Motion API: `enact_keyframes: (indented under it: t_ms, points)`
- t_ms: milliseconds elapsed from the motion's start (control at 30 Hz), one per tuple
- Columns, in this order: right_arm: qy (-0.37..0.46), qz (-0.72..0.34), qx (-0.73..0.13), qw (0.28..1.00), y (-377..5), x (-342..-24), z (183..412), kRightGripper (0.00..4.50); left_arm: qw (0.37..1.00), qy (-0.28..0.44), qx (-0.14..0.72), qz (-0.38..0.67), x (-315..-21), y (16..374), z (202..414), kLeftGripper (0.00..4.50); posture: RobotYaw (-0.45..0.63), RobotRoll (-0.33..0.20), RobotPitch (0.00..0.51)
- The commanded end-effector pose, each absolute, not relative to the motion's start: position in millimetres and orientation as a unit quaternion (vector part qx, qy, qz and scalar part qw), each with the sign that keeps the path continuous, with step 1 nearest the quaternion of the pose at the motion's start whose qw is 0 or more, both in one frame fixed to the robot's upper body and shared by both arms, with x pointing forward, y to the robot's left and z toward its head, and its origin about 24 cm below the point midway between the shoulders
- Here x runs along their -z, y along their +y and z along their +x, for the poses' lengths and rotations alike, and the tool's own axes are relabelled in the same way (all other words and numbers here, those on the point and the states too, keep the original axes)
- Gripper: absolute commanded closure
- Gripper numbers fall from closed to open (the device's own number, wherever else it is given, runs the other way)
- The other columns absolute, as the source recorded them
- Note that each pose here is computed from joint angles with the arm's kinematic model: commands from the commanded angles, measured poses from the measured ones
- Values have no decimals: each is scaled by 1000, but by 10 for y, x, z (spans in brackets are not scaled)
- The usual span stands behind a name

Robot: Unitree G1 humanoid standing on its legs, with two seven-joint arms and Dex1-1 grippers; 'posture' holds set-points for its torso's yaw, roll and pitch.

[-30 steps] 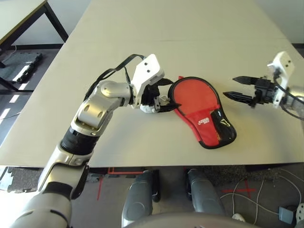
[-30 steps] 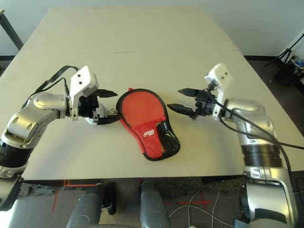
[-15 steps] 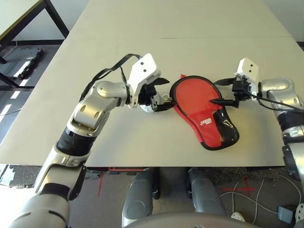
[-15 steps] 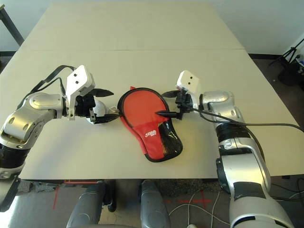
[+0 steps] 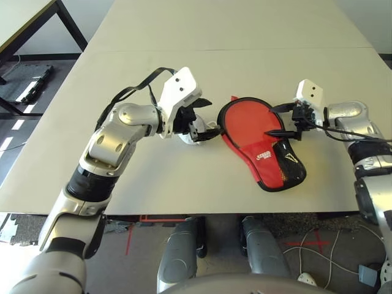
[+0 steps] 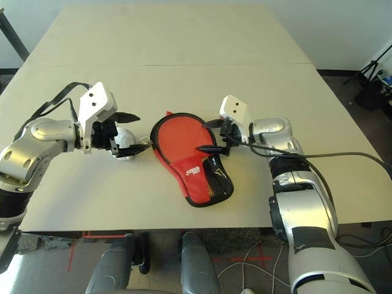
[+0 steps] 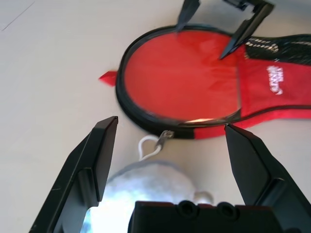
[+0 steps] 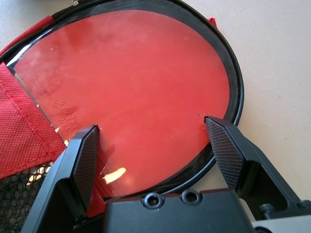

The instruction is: Store the ping-pong paddle in its case and zip it.

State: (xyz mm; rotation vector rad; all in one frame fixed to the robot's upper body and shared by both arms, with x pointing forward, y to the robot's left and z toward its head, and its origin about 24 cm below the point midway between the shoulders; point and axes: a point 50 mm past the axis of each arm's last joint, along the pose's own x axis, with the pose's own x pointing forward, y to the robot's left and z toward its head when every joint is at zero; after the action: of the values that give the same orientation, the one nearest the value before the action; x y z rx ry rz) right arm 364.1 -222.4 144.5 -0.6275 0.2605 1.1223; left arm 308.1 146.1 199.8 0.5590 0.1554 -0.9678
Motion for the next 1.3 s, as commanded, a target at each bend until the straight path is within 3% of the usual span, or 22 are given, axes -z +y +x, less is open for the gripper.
enact_keyframes:
  t_ms: [33,200,467,867,1300]
  points:
    - [171,-293,-521,783,-2271,-1211,3580,23,865,112,403,278,-1962,1625,3179,0,6,0,206]
    - [170,-293,-521,784,-2273,-1197,3573,23,884,171,352,256,-1918,1753,3240,0,-4,0,210]
    - [171,-294,-515,787,-2285,-1165,3563,23,915,254,290,118,-1894,1813,3304,0,-5,0,212]
    - [165,-295,-507,793,-2257,-1157,3577,23,912,293,282,-57,-1881,1837,3357,0,-12,0,214]
    - [161,-297,-498,799,-2251,-1160,3592,23,896,355,262,-54,-1582,1877,3294,0,-15,0,214]
